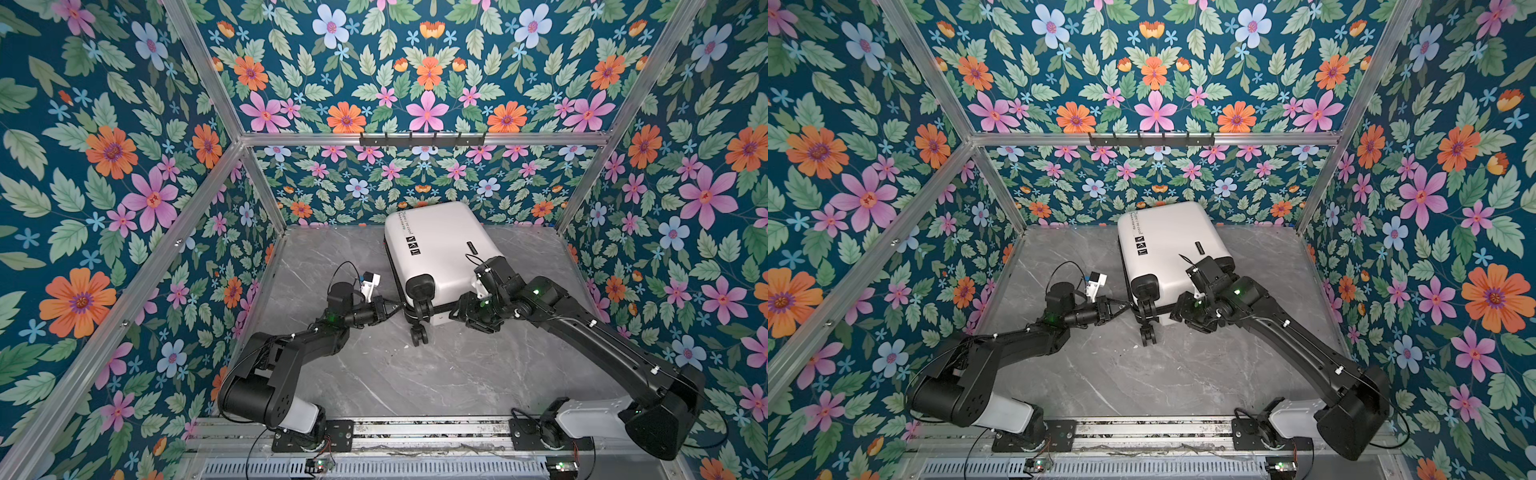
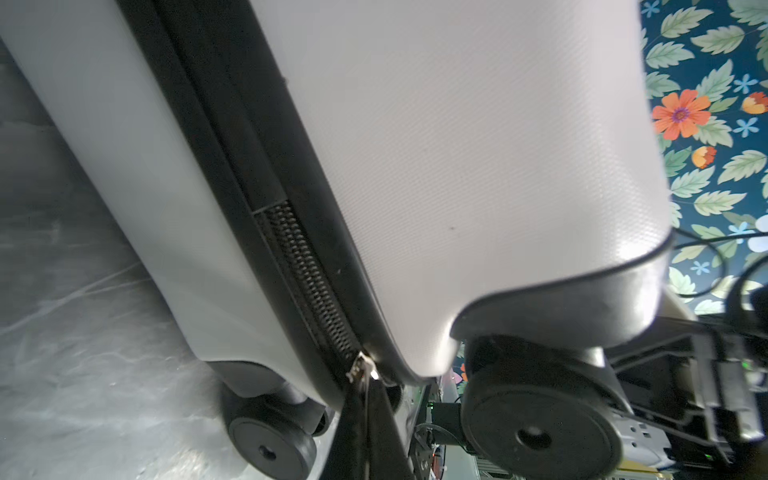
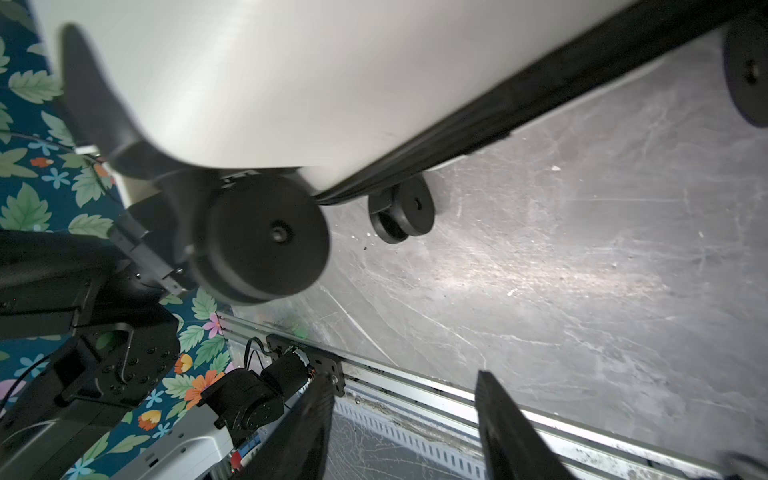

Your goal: Pack the luggage

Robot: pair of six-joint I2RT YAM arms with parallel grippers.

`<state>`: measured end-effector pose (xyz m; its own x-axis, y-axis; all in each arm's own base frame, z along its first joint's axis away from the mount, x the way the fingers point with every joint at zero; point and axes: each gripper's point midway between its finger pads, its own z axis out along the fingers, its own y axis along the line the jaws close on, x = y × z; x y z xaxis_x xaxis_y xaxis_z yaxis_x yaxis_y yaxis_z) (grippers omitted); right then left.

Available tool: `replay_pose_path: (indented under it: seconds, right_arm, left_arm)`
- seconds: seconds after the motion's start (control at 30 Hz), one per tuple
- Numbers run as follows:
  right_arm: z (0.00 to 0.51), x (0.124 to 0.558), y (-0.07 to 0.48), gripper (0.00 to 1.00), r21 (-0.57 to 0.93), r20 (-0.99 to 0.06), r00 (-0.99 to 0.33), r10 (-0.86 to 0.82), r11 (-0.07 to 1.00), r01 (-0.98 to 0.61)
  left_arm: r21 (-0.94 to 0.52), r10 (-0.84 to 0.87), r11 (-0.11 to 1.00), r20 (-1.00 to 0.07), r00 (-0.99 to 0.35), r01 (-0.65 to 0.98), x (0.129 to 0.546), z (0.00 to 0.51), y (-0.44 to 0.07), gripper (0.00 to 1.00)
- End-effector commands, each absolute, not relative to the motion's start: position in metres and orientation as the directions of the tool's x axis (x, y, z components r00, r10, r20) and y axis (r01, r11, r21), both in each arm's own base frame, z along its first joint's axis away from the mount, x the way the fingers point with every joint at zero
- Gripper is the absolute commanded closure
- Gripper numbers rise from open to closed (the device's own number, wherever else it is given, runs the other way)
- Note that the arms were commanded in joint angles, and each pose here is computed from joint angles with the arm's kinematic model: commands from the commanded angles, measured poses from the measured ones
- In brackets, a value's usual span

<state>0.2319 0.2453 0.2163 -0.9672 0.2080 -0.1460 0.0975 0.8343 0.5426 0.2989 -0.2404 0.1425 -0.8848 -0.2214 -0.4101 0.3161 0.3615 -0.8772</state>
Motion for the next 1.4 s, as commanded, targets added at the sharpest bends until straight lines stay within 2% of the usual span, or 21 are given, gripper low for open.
replay_pose_path:
  seconds: [0.0, 0.1, 0.13, 0.23, 0.37, 0.83, 0.93, 1.0, 1.07, 1.17, 1.2, 1.37]
  right_arm:
    - [0.218, 0.231, 0.254, 0.41, 0.441, -0.183, -0.976, 0.119, 0.897, 0.027]
    - [0.223, 0.233, 0.27, 0.38, 0.367, -0.193, -0.98, 0.056, 0.93, -0.02]
    - [0.224, 0.234, 0.274, 0.32, 0.343, -0.193, -0.98, 0.04, 0.939, -0.029]
    - [0.218, 0.237, 0.284, 0.31, 0.278, -0.17, -0.985, 0.013, 0.96, -0.035]
    - [0.214, 0.24, 0.305, 0.24, 0.252, -0.163, -0.986, -0.041, 0.964, -0.082]
    - [0.186, 0.263, 0.321, 0.25, 0.113, -0.122, -0.99, -0.074, 0.99, -0.088]
    - [0.184, 0.27, 0.324, 0.32, 0.099, -0.133, -0.988, -0.076, 0.991, -0.09]
    - [0.185, 0.274, 0.324, 0.42, 0.088, -0.144, -0.987, -0.078, 0.992, -0.091]
    - [0.189, 0.278, 0.324, 0.6, 0.09, -0.154, -0.985, -0.072, 0.992, -0.087]
    - [0.199, 0.285, 0.327, 0.96, 0.135, -0.173, -0.984, -0.049, 0.988, -0.073]
    - [0.202, 0.289, 0.329, 1.0, 0.156, -0.178, -0.983, -0.04, 0.985, -0.068]
    - [0.222, 0.304, 0.338, 1.0, 0.258, -0.202, -0.979, 0.009, 0.965, -0.045]
  left_arm:
    - [-0.836, -0.165, 0.442, -0.433, -0.886, 0.326, 0.296, 0.13, -0.235, 1.0]
    - [-0.808, -0.134, 0.484, -0.447, -0.884, 0.336, 0.295, 0.127, -0.233, 1.0]
    - [-0.801, -0.127, 0.495, -0.45, -0.884, 0.336, 0.295, 0.126, -0.232, 1.0]
    - [-0.791, -0.117, 0.509, -0.454, -0.883, 0.34, 0.296, 0.125, -0.231, 1.0]
    - [-0.79, -0.117, 0.508, -0.458, -0.881, 0.343, 0.297, 0.127, -0.231, 1.0]
    - [-0.789, -0.113, 0.504, -0.464, -0.878, 0.352, 0.298, 0.132, -0.232, 1.0]
    - [-0.781, -0.107, 0.508, -0.475, -0.873, 0.363, 0.298, 0.136, -0.232, 1.0]
    - [-0.773, -0.1, 0.515, -0.484, -0.869, 0.371, 0.298, 0.138, -0.232, 1.0]
    - [-0.762, -0.096, 0.524, -0.496, -0.863, 0.38, 0.298, 0.141, -0.23, 1.0]
    - [-0.749, -0.089, 0.535, -0.511, -0.855, 0.391, 0.297, 0.145, -0.228, 1.0]
    - [-0.745, -0.087, 0.536, -0.516, -0.852, 0.397, 0.297, 0.147, -0.228, 1.0]
    - [-0.726, -0.071, 0.543, -0.54, -0.839, 0.422, 0.29, 0.156, -0.226, 1.0]
